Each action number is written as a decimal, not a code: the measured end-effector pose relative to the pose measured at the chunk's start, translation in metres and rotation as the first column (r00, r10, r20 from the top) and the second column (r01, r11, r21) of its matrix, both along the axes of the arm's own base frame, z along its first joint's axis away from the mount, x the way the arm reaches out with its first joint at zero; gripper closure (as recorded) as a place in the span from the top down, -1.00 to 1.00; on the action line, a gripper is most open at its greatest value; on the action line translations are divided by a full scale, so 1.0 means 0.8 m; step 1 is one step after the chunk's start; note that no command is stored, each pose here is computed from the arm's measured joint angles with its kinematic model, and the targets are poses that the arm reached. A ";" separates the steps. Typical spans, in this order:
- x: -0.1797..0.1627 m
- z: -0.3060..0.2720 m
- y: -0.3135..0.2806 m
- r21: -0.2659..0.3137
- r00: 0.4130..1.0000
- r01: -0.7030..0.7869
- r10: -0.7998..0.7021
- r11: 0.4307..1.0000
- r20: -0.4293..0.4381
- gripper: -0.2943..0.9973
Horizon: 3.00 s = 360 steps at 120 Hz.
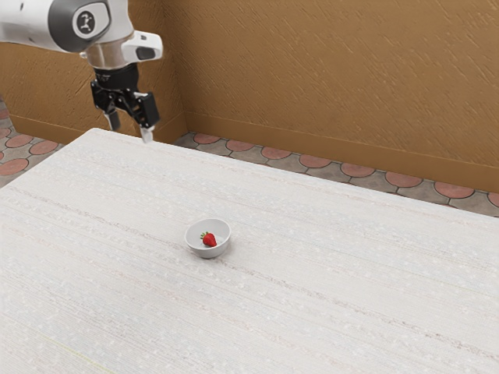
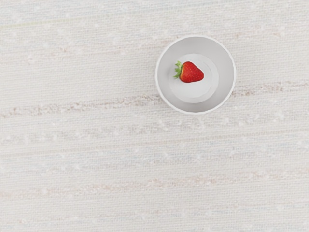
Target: Take strawberry from the bowl
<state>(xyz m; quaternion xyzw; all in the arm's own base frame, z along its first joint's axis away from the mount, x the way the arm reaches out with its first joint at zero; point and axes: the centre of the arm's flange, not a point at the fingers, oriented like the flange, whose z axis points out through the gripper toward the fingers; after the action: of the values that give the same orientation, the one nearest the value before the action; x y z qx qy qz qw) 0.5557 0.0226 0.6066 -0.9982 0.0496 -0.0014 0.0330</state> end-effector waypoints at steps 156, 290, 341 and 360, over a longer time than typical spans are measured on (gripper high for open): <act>0.092 -0.278 -0.074 -0.100 0.153 0.982 -0.984 0.162 -0.093 0.41; 0.135 -0.433 -0.047 -0.043 -0.159 0.987 -0.986 -0.156 -0.051 -0.17; 0.132 -0.364 -0.059 0.036 -0.188 0.981 -0.980 -0.191 -0.070 -0.54; 0.111 -0.271 -0.162 0.116 -0.293 0.947 -0.953 -0.301 -0.078 -0.60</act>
<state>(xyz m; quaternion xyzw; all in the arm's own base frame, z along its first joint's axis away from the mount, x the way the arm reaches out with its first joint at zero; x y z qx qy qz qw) 0.6446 -0.1072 0.3894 -0.5476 0.8310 -0.0476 0.0855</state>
